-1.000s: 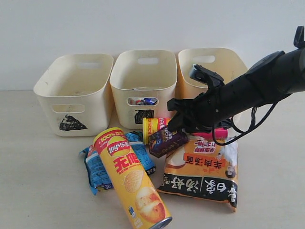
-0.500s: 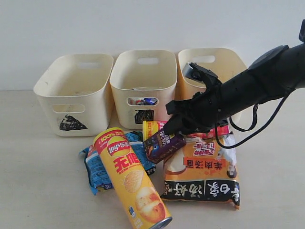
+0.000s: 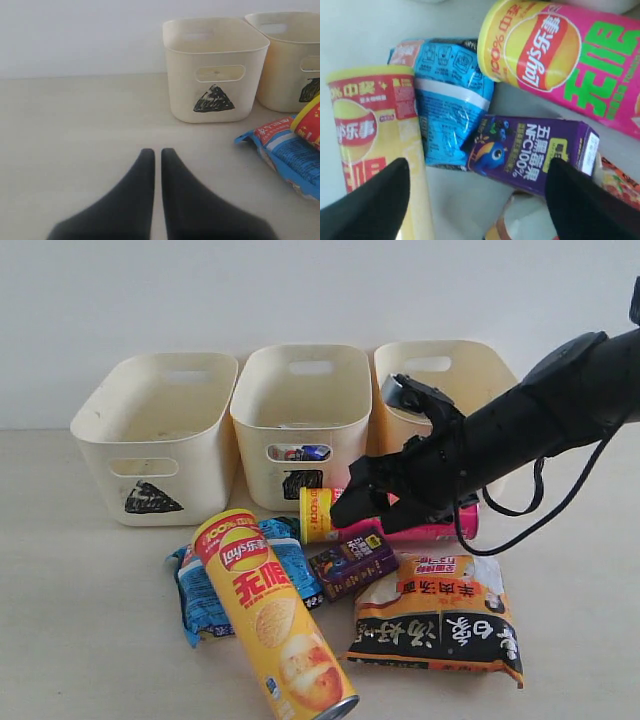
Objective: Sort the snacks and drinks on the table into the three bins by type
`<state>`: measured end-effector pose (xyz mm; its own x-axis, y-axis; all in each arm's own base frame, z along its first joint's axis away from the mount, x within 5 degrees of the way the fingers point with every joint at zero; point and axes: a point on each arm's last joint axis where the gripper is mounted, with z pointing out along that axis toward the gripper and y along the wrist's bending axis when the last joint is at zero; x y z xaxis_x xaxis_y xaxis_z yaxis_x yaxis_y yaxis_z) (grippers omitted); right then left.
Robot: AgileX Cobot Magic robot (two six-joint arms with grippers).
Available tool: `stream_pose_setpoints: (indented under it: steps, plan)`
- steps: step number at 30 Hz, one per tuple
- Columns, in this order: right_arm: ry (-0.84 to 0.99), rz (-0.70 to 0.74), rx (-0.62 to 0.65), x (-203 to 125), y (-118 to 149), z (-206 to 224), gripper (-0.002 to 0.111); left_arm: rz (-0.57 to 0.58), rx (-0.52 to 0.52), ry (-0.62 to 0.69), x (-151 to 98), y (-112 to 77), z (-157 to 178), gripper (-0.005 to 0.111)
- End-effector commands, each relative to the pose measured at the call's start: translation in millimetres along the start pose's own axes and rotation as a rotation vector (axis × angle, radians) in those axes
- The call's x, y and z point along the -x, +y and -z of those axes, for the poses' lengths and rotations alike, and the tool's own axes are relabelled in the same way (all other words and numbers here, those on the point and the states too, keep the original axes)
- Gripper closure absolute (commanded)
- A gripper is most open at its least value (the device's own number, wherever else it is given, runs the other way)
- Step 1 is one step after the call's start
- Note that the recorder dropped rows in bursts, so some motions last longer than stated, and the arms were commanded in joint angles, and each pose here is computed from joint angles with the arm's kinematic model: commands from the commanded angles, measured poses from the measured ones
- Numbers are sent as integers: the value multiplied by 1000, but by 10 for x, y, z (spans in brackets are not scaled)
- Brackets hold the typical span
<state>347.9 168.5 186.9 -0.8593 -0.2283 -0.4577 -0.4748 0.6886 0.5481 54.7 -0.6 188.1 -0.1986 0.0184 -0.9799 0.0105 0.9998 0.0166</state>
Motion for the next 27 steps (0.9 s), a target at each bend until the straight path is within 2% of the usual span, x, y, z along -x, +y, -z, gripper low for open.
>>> stream_pose_setpoints:
  steps: [1, 6, 9, 20, 22, 27]
  plan:
    - [46, 52, -70, -29, -26, 39, 40, -3, 0, -3, -6, 0, -1, 102]
    - [96, 142, -215, -73, -29, -35, 39, -3, 0, -3, -6, 0, -1, 102]
    - [65, 131, -259, -56, 30, -95, 39, -3, 0, -3, -6, 0, -1, 102]
    - [-1, 222, -305, -28, 224, -253, 39, -3, 0, -3, -6, 0, -1, 102]
    - [-27, 204, -315, -8, 223, -254, 27, -3, 0, -3, -6, 0, -1, 102]
    - [-6, 172, -320, -38, 186, -299, 27, -3, 0, -3, -6, 0, -1, 102]
